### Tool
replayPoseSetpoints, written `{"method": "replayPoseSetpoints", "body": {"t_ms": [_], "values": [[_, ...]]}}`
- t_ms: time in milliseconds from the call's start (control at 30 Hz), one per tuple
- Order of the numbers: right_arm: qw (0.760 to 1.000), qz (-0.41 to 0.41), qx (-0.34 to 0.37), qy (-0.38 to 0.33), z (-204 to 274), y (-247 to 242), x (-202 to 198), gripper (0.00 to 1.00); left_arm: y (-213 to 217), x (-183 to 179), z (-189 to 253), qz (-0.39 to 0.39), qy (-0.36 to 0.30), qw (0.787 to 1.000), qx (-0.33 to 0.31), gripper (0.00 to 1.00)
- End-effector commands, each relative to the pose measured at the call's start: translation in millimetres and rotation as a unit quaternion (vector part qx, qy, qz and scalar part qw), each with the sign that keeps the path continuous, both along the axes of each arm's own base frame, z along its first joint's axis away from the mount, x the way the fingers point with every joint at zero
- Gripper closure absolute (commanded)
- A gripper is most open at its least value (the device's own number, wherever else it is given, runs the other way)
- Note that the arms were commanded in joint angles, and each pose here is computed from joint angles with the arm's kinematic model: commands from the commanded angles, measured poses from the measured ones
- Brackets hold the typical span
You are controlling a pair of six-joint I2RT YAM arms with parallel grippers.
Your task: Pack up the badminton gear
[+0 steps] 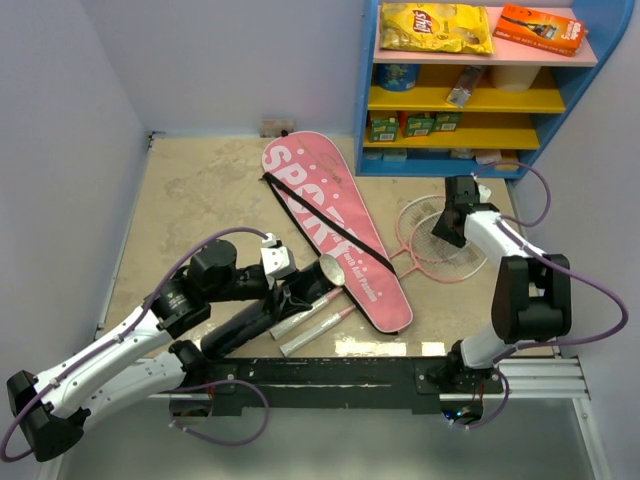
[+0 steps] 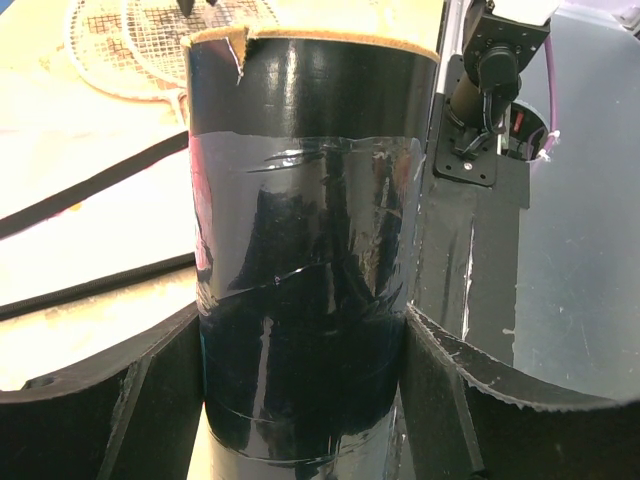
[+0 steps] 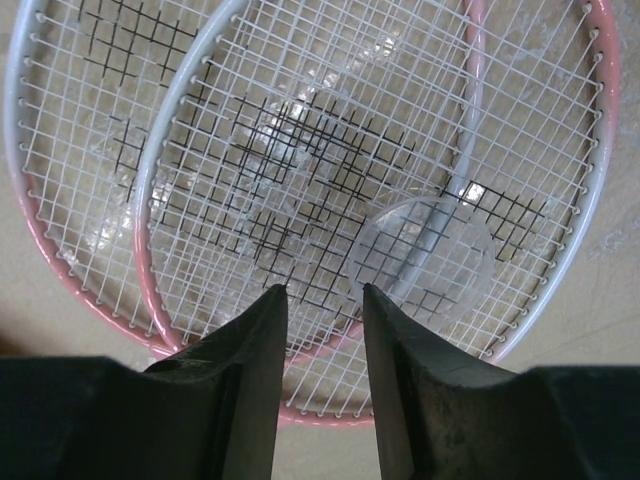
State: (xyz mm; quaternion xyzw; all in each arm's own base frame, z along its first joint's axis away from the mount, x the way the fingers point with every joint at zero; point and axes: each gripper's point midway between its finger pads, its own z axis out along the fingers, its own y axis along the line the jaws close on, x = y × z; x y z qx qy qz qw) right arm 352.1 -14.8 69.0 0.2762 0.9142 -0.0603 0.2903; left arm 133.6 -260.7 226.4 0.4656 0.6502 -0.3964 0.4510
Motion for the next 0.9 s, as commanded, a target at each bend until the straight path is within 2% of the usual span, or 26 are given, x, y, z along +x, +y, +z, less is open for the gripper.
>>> {"method": "replayPoseSetpoints", "body": {"t_ms": [0, 300, 733, 867], "values": [[1.000, -0.024, -0.005, -0.015, -7.0, -7.7, 6.6, 0.62, -2.9, 1.7, 34.9, 0.003, -0.032, 0.999, -0.039, 0.77], [0.999, -0.032, -0.002, -0.005, -21.4, -15.3, 3.8, 0.68, -3.2, 2.0, 34.1, 0.003, -0.030, 0.999, -0.038, 0.77], [0.999, -0.025, 0.019, -0.002, -36.9, -9.1, 5.3, 0.70, -3.2, 3.9, 31.3, 0.007, -0.028, 0.999, -0.034, 0.77], [1.000, -0.024, 0.021, 0.001, -40.5, -8.0, 5.0, 0.76, -3.8, 4.0, 30.8, 0.006, -0.028, 0.999, -0.033, 0.76]]}}
